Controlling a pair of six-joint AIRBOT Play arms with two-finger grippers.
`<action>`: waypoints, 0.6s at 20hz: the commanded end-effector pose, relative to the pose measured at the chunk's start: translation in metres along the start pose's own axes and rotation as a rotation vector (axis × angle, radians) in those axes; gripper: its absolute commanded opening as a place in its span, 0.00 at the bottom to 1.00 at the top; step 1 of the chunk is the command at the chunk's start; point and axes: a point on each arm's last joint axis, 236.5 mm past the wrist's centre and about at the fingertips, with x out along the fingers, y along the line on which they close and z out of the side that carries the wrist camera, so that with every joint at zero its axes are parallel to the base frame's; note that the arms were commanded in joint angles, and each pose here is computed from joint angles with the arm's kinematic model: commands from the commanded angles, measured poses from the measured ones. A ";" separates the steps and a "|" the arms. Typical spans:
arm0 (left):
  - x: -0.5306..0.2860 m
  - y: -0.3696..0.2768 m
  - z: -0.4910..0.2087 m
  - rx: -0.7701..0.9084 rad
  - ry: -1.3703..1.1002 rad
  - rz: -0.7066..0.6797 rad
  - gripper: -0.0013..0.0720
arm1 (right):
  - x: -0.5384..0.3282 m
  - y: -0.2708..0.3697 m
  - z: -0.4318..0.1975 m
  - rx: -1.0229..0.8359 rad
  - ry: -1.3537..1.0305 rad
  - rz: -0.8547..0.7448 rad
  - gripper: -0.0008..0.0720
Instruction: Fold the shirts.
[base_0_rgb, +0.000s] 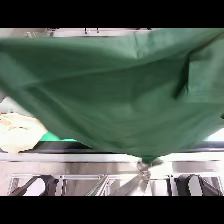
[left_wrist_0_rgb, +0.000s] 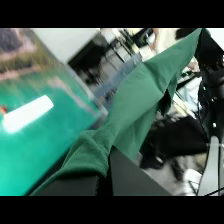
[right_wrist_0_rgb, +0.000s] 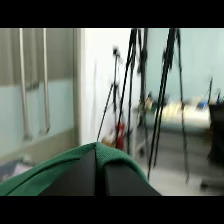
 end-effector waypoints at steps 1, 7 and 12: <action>0.058 0.124 -0.037 -0.275 0.225 0.077 0.06 | 0.032 -0.063 -0.136 0.231 0.351 -0.048 0.04; 0.092 0.328 -0.059 -0.635 0.321 0.102 0.03 | 0.084 -0.132 -0.380 0.619 0.672 -0.158 0.04; 0.112 0.411 -0.022 -0.582 0.199 0.191 0.03 | 0.105 -0.167 -0.445 0.801 0.669 -0.178 0.04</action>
